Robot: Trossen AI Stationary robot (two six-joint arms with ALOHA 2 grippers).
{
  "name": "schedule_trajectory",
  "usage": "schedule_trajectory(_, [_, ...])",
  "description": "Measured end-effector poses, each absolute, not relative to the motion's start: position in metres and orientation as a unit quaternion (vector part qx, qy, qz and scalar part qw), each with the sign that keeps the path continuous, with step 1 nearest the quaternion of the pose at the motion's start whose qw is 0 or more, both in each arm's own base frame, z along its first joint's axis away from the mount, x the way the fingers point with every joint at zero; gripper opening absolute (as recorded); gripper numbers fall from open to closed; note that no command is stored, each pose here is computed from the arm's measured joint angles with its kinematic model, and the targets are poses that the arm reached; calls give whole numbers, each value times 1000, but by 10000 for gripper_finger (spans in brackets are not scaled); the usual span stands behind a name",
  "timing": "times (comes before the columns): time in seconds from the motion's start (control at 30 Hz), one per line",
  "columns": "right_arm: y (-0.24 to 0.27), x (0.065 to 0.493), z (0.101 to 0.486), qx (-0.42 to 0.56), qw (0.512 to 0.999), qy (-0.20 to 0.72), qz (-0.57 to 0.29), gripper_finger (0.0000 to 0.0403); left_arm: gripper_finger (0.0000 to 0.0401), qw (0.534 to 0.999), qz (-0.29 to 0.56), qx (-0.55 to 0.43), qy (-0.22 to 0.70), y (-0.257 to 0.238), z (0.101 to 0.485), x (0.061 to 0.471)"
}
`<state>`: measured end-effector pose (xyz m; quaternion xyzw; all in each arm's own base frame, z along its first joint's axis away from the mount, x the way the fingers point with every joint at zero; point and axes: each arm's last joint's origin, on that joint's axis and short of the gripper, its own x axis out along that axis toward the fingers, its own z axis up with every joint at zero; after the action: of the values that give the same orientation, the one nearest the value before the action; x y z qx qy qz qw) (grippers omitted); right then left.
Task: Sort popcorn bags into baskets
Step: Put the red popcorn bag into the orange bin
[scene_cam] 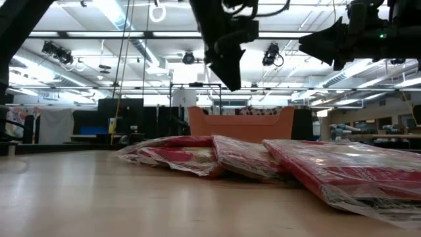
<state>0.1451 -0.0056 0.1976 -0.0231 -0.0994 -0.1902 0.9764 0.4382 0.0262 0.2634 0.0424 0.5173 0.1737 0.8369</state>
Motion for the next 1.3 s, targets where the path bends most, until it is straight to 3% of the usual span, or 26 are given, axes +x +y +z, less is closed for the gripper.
schedule_trajectory(0.17, [-6,145,197,-18,977,-99,-190,180,177,816,189,33,545,-23,253,432])
schedule_trajectory(0.6, [-5,146,197,-19,977,-97,-189,180,244,782,248,-40,570,-122,208,408])
schedule_trajectory(1.13, [-5,146,196,-15,977,-98,-189,180,243,735,269,12,622,-135,151,405])
schedule_trajectory(1.3, [-5,146,196,-15,977,-98,-189,180,211,706,263,47,656,-129,147,400])
